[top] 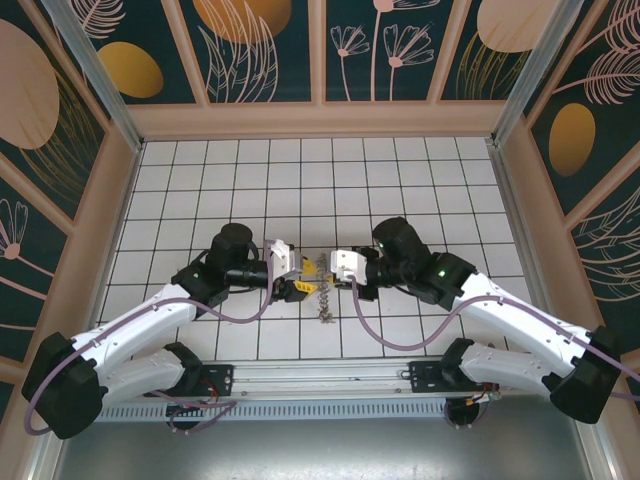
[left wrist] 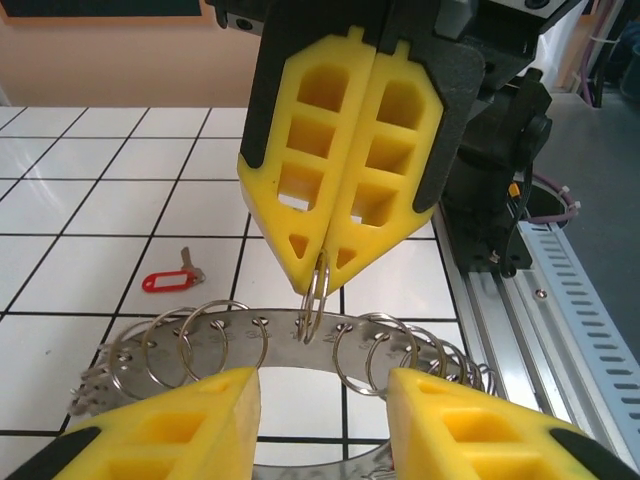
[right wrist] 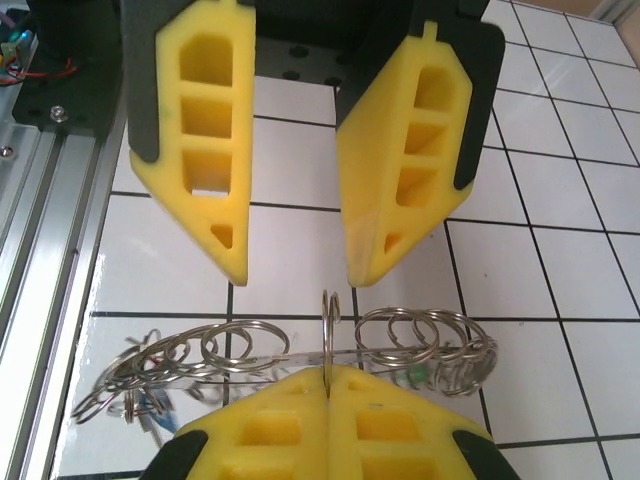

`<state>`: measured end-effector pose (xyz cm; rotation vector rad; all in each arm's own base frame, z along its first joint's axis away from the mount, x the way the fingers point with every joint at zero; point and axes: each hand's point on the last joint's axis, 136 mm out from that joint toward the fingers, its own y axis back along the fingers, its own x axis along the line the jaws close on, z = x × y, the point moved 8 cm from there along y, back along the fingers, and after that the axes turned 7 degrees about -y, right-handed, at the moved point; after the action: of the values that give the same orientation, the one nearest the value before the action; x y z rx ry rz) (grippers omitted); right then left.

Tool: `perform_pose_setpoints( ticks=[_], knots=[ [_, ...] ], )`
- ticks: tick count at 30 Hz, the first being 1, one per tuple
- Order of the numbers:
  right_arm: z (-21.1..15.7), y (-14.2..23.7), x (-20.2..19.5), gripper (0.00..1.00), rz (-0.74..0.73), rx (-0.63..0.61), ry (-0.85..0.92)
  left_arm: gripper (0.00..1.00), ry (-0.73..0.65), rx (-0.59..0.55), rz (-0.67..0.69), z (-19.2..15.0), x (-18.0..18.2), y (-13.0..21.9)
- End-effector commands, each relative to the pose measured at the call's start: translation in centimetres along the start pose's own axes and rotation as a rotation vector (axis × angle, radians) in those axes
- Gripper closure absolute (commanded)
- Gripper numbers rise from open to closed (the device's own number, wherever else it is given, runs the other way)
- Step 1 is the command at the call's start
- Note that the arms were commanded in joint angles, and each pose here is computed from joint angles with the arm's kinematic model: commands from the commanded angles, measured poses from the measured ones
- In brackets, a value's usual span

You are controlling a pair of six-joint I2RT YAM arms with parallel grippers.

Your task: Put the keys on the keyring

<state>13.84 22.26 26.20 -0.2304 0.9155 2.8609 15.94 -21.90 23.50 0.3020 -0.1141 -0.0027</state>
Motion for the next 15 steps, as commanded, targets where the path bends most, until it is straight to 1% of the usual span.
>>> perform_pose_setpoints(
  ticks=[1, 6, 10, 13, 15],
  knots=[
    [1.1, 0.8, -0.1, 1.00, -0.011, -0.007, 0.038, 0.62, -0.045, -0.056, -0.025, 0.9, -0.4, 0.2],
    [0.9, 0.3, 0.1, 1.00, 0.021, 0.045, 0.031, 0.64, -0.044, -0.070, -0.027, 0.6, -0.6, 0.2],
    [0.9, 0.0, 0.2, 1.00, 0.031, 0.034, 0.030, 0.64, -0.039, -0.092, -0.026, 0.6, -0.5, 0.0],
    [0.9, -0.2, 0.0, 1.00, 0.034, 0.042, 0.029, 0.67, -0.017, -0.120, -0.048, 0.7, -0.7, -0.5],
    [0.9, -0.3, 0.0, 1.00, 0.038, 0.045, 0.029, 0.68, -0.028, -0.100, -0.050, 0.7, -0.8, -1.0]
  ],
)
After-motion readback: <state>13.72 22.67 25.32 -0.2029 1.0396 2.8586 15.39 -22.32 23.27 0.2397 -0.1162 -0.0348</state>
